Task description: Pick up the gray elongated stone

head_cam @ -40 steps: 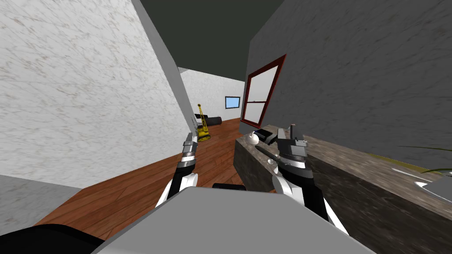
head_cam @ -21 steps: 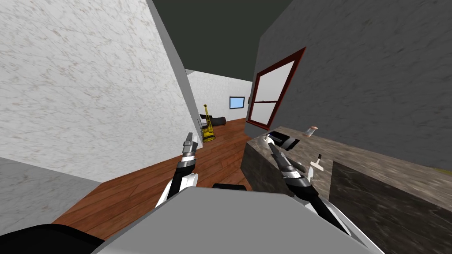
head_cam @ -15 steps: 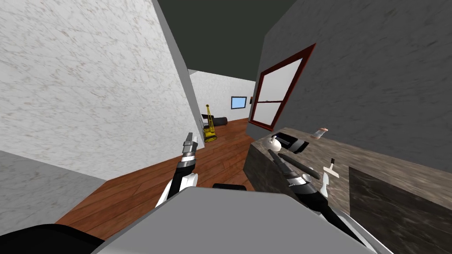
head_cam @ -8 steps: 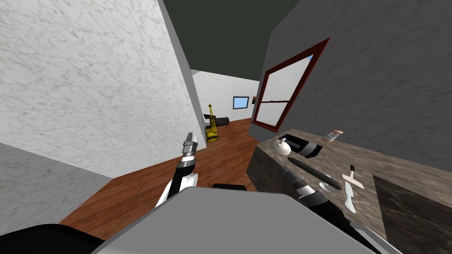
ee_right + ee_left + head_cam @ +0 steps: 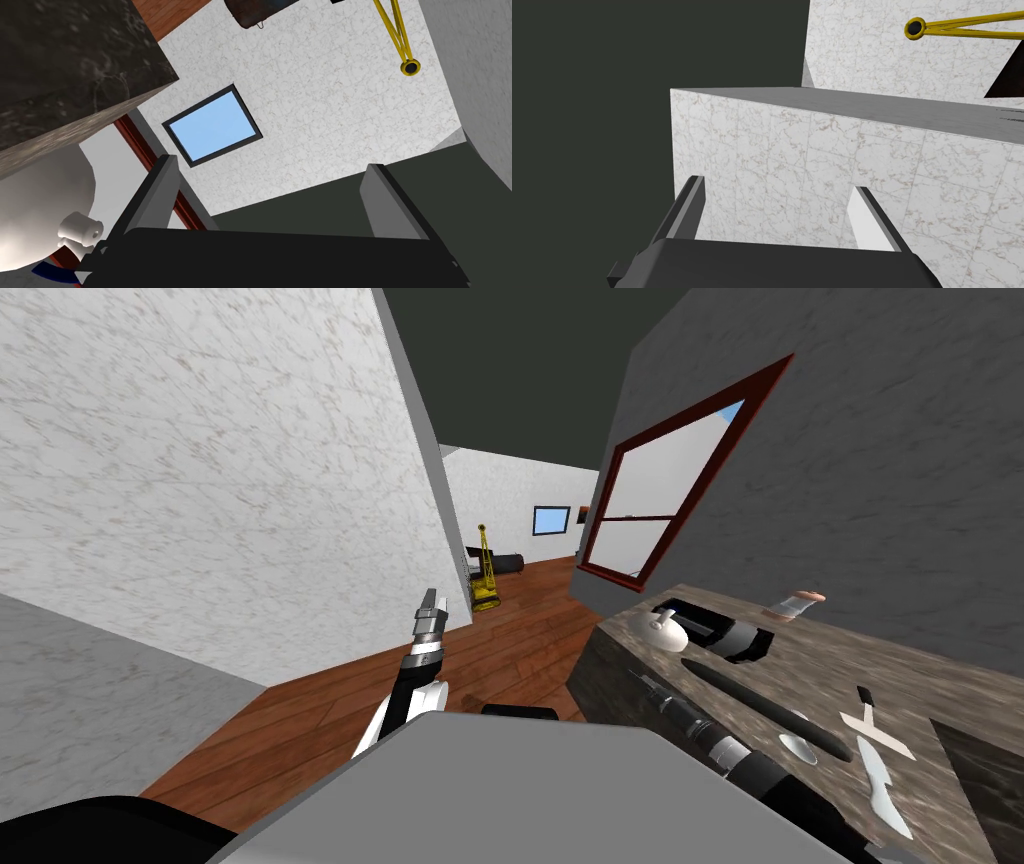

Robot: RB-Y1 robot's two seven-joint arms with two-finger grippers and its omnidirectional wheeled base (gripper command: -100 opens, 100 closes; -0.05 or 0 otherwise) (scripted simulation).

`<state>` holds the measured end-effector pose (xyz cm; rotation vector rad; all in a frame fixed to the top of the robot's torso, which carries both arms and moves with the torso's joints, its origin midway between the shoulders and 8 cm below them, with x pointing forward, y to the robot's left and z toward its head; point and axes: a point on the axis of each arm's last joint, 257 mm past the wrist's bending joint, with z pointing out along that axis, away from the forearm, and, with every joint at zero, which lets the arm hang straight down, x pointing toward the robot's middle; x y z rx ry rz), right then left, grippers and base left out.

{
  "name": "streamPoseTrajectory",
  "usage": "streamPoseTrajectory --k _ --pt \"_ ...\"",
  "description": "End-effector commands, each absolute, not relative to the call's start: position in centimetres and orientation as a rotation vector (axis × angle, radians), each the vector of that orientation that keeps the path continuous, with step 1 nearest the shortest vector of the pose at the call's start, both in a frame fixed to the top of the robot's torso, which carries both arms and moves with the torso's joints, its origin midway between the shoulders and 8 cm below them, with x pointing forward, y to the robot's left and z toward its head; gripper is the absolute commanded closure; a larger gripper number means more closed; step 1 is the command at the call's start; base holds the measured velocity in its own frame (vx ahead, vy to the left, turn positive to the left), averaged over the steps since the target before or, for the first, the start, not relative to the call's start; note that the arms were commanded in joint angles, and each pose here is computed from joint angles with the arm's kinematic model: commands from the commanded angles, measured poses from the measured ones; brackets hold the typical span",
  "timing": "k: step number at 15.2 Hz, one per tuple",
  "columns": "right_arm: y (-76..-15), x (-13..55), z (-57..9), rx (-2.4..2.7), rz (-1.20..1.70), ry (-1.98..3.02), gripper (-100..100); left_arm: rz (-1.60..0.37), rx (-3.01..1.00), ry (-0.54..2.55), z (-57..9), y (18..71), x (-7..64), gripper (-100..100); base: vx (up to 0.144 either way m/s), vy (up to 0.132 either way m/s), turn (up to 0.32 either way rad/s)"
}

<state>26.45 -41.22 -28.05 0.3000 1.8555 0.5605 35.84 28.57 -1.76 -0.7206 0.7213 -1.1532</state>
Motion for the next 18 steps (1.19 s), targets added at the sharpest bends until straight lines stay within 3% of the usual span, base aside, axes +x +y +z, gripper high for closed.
streamPoseTrajectory --k 1,13,18 --pt "-42.6 25.5 -29.0 0.290 0.530 1.898 -100 -1.153 -0.721 0.721 -1.8 28.6 35.8 0 0.059 0.069 0.015" --pt "-54.2 14.5 -35.1 0.157 0.213 2.328 -100 -1.153 -0.721 0.721 -1.8 28.6 35.8 0 0.092 0.084 0.064" --pt "-58.8 10.0 -35.6 0.093 0.089 2.476 -100 -1.153 -0.721 0.721 -1.8 28.6 35.8 0 0.088 0.037 0.046"
